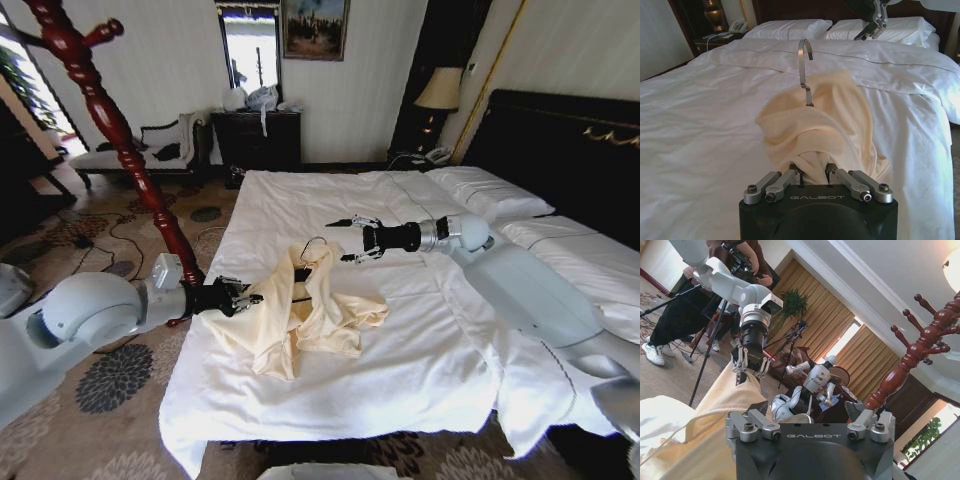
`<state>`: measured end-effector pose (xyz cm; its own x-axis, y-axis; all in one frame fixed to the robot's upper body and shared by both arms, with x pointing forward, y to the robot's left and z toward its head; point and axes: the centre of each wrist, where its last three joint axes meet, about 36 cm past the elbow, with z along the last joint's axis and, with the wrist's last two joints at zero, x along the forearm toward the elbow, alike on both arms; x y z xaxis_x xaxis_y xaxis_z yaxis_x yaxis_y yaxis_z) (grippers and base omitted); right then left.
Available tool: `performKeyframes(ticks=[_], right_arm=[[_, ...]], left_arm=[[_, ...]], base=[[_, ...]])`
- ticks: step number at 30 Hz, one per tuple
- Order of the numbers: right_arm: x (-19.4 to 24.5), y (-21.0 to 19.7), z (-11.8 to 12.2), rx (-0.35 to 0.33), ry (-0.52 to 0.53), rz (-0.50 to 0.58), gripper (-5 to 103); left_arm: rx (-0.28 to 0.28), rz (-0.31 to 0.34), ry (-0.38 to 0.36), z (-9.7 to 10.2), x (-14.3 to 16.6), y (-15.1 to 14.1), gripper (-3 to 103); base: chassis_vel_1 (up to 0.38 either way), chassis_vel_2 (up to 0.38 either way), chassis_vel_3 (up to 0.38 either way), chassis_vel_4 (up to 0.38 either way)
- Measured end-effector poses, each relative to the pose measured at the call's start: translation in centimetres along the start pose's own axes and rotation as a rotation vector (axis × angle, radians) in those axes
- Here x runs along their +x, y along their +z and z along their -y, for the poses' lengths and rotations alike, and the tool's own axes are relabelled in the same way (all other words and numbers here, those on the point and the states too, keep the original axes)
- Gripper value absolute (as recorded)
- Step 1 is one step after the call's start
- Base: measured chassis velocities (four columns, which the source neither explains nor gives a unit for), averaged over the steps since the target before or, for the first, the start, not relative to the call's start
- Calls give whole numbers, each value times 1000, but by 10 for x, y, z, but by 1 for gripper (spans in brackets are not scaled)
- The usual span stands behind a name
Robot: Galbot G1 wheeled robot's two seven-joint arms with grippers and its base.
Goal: Pick up the clothes from the bed and hang them on the clothes hanger.
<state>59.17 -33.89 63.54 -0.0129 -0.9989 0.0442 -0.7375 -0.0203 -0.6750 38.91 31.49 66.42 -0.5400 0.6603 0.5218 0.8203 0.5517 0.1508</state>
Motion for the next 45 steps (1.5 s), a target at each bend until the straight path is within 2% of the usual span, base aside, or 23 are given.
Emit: performKeyframes(ticks=[3,4,8,11,15,17,19,20,22,24,25,27,29,30,31,33,35,36,40,43,45], right_arm=[[2,2,-4,-3,-2,-11,93],[2,5,-7,-6,-6,-19,99],[0,15,-21,-22,-4,-27,100],[1,20,-30,-33,0,-32,100],[16,23,-28,-24,23,-78,100],[28,20,-20,4,79,-155,100],[34,17,-20,9,228,-217,100],[34,17,-20,9,228,-217,100],[36,19,-27,-7,358,-243,100],[40,27,-44,-54,476,-257,100],[40,27,-44,-54,476,-257,100],[42,30,-52,-66,497,-264,100],[45,33,-65,-78,504,-275,100],[46,34,-68,-80,506,-274,100],[46,34,-68,-80,506,-274,100],[47,35,-76,-88,513,-272,100],[49,35,-80,-88,518,-272,100],[49,35,-80,-88,518,-272,100],[50,34,-83,-83,520,-264,100],[50,34,-83,-81,518,-260,100],[48,35,-85,-83,517,-254,100]], left_arm=[[10,-2,-1,-1,-4,5,19],[22,-4,4,0,-7,10,19],[49,-23,15,8,-19,30,19],[48,-45,3,10,-25,43,19],[57,-35,-29,-1,-23,46,19],[57,-5,-76,-16,-15,37,19],[56,23,-131,-30,-4,27,19],[56,23,-131,-30,-4,27,19],[49,40,-178,-39,5,20,19],[29,65,-267,-54,17,9,19],[29,65,-267,-54,17,9,19],[24,86,-316,-61,24,3,19],[25,133,-420,-73,33,-6,19],[27,149,-451,-77,35,-8,19],[27,149,-451,-77,35,-8,19],[31,211,-541,-87,40,-14,19],[31,257,-617,-95,46,-19,15],[31,257,-617,-95,46,-19,15],[28,314,-724,-112,61,-27,2],[28,316,-742,-117,65,-28,1],[53,285,-711,-114,50,-13,1]], base=[[0,0,0,0],[0,0,0,0],[0,0,0,0],[0,0,0,0],[0,0,0,0],[0,0,0,0],[0,0,0,0],[0,0,0,0],[0,0,0,0],[0,0,0,0],[0,0,0,0],[0,0,0,0],[0,0,0,0],[0,0,0,0],[0,0,0,0],[0,0,0,0],[0,0,0,0],[0,0,0,0],[0,0,0,0],[0,0,0,0],[0,0,0,0]])
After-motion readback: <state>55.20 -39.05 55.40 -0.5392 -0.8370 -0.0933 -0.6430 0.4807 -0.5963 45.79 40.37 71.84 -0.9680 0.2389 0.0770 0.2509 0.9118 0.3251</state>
